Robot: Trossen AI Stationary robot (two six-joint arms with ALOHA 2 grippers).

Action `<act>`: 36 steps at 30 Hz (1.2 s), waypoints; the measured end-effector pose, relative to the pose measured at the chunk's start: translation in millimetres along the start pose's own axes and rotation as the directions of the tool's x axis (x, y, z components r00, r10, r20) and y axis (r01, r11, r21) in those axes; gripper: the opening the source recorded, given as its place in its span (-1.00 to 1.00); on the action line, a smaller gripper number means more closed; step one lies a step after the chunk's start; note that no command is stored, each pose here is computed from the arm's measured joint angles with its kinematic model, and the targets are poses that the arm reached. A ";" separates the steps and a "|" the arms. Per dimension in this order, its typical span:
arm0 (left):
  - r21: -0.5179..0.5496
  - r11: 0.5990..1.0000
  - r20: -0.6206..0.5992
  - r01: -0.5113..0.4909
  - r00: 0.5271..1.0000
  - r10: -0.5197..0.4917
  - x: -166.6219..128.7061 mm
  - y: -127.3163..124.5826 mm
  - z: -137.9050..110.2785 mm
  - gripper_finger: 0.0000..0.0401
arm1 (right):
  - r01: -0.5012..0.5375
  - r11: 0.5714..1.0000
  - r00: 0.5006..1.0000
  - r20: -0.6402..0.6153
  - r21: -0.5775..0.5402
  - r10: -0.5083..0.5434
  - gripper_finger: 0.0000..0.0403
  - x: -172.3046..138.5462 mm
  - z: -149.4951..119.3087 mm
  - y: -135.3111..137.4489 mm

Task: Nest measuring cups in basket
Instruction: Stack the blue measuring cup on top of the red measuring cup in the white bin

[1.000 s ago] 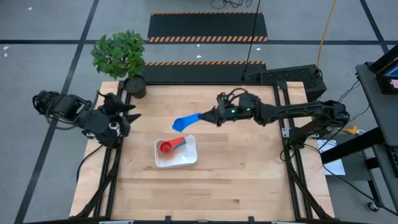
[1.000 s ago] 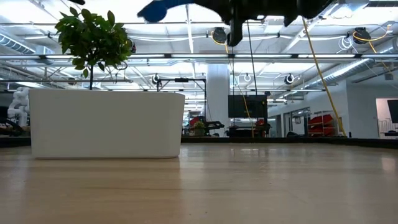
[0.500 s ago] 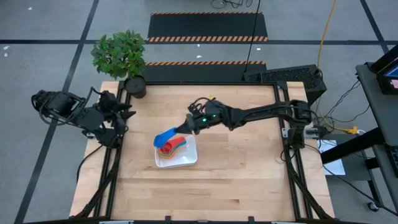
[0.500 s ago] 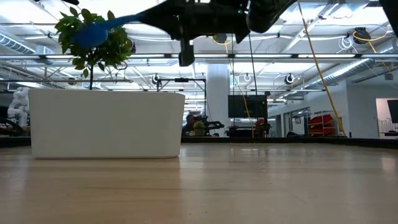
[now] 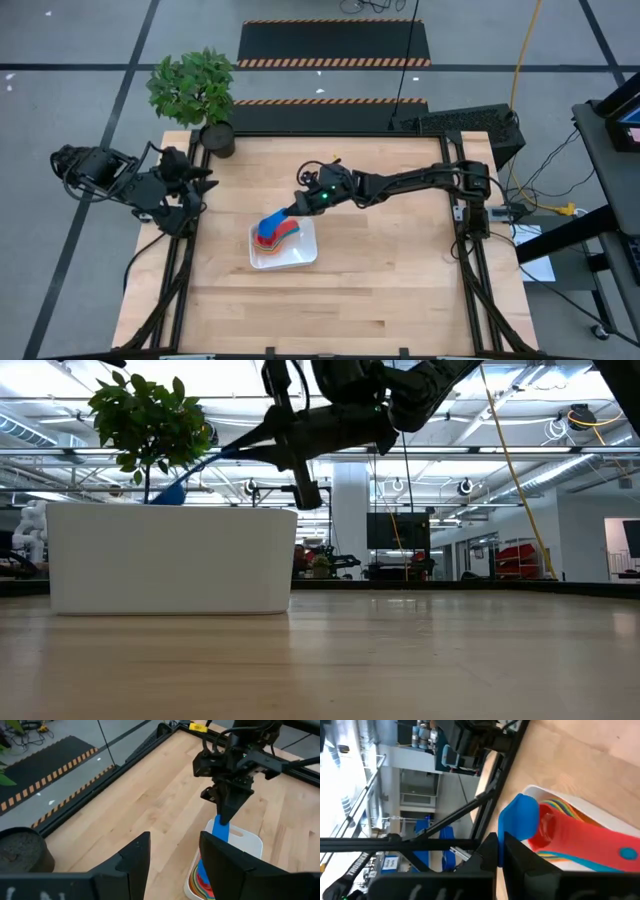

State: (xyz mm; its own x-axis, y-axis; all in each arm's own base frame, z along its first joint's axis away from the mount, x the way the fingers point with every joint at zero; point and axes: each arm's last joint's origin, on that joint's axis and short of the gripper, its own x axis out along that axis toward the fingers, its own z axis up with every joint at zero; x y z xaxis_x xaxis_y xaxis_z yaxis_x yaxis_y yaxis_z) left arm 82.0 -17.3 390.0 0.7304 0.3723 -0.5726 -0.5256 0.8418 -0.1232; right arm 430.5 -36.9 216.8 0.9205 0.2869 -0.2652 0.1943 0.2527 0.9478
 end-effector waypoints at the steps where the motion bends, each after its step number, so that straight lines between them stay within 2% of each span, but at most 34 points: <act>1: 0.009 1.000 0.000 0.000 1.000 0.000 0.0 0.0 0.0 -0.15 | 0.004 1.000 1.000 -0.003 0.001 -0.004 -1.00 0.5 -1.2 -0.3; 6: 0.038 0.999 -0.004 0.003 1.000 -0.003 0.0 -0.1 -0.1 -0.15 | -0.003 1.000 1.000 -0.019 -0.022 0.003 -1.00 3.3 -9.1 3.1; 15: 0.044 0.999 -0.004 0.004 1.000 -0.003 0.0 -0.1 -0.2 -0.15 | 0.076 0.997 0.996 -0.037 -0.029 -0.077 -0.99 3.5 -12.4 -4.8; 22: 0.037 0.999 -0.005 0.004 1.000 -0.003 0.0 0.0 -0.2 -0.15 | 0.090 0.995 0.996 -0.020 -0.031 -0.091 -0.89 3.5 -12.2 -5.7; 36: 0.040 0.999 -0.005 0.004 1.000 -0.004 0.0 -0.1 -0.2 -0.15 | 0.185 0.982 0.983 -0.002 -0.030 -0.185 -0.73 1.9 -12.7 -14.4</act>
State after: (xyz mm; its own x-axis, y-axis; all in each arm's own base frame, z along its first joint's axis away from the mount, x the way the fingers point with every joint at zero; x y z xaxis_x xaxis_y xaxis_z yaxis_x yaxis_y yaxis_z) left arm 81.9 -17.4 389.8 0.7303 0.3675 -0.5759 -0.5052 0.8580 -0.0931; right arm 425.1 -28.2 200.4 0.8678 0.2372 -0.4368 0.3511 0.3294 0.8765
